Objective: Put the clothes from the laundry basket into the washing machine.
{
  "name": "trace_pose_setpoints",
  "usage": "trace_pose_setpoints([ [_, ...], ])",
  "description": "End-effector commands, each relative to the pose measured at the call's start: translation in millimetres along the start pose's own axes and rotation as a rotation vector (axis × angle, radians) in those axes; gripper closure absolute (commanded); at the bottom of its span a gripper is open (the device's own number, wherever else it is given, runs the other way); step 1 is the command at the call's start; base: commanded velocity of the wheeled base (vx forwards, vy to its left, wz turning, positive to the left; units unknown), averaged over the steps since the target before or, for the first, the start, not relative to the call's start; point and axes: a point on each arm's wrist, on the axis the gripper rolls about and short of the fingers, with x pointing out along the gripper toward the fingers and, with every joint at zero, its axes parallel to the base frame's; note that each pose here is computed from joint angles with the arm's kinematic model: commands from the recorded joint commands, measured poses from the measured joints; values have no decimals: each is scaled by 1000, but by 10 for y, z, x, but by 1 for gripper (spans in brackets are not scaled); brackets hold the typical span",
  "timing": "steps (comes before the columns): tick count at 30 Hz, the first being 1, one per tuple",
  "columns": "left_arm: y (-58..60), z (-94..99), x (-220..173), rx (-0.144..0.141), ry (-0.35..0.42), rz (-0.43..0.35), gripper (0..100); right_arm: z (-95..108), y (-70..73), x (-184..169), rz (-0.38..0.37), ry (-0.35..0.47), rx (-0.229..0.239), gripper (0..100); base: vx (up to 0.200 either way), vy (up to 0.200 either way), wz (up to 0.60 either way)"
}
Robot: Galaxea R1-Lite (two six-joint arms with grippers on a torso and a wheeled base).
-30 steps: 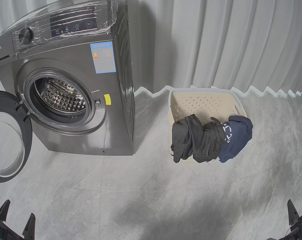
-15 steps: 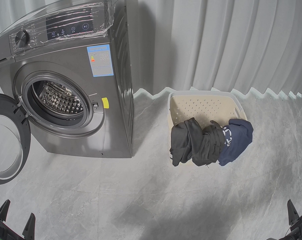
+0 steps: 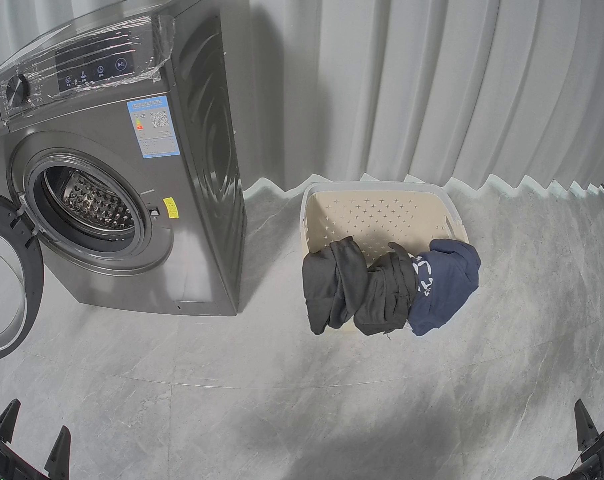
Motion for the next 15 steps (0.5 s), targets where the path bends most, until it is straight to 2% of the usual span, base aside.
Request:
trace_pose_setpoints([
  [1,0,-49,-1,0,0,0,0,-47,0,5,1,7,0,0,0,0,0],
  [7,0,-45,-2,0,-2,0,0,-47,0,5,1,7,0,0,0,0,0],
  [15,0,-45,-2,0,-2,0,0,-47,0,5,1,7,0,0,0,-200,0],
])
